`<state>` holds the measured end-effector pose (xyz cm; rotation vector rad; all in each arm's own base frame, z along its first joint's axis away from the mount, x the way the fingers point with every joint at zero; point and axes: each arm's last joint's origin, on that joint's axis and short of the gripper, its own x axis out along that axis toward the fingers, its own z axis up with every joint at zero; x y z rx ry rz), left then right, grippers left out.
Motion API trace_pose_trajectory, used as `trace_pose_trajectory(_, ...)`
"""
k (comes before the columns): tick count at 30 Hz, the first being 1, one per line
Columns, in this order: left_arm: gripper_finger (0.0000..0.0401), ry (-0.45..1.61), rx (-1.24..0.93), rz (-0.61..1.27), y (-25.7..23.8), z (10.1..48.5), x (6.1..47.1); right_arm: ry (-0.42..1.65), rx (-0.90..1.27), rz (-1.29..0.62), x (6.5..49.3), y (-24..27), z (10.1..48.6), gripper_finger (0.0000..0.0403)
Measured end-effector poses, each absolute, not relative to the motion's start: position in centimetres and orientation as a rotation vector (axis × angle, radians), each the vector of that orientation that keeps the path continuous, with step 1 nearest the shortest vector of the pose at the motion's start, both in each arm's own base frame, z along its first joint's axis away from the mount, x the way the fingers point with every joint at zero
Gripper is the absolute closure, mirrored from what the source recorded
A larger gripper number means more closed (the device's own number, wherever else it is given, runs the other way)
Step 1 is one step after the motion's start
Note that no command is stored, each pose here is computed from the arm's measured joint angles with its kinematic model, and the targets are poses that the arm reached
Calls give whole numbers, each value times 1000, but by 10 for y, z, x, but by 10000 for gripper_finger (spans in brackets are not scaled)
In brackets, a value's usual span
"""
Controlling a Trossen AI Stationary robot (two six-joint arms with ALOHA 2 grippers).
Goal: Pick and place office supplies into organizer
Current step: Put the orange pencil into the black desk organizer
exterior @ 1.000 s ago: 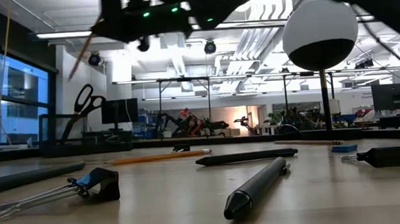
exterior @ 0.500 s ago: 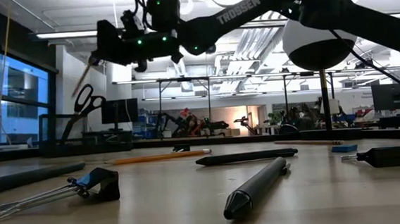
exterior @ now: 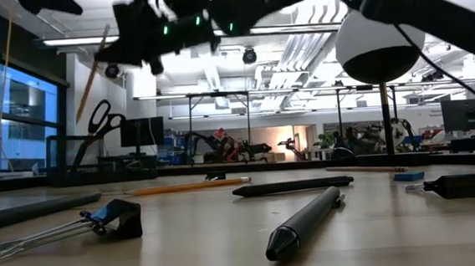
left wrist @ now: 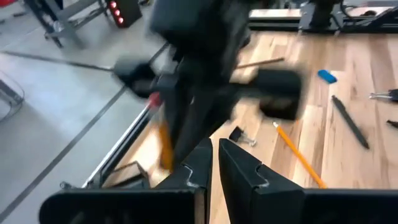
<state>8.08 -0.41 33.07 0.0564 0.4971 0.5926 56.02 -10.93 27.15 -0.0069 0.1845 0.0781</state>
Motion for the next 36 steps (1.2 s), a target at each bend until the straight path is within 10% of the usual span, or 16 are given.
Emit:
trace_pose_trajectory(23,194,441,-23,697,-13,282,113,259,-64,201,544,-55,309,394)
trace_pose_trajectory(36,382,473,32,672,-14,282,113,333,-30,192,541,-66,303,376)
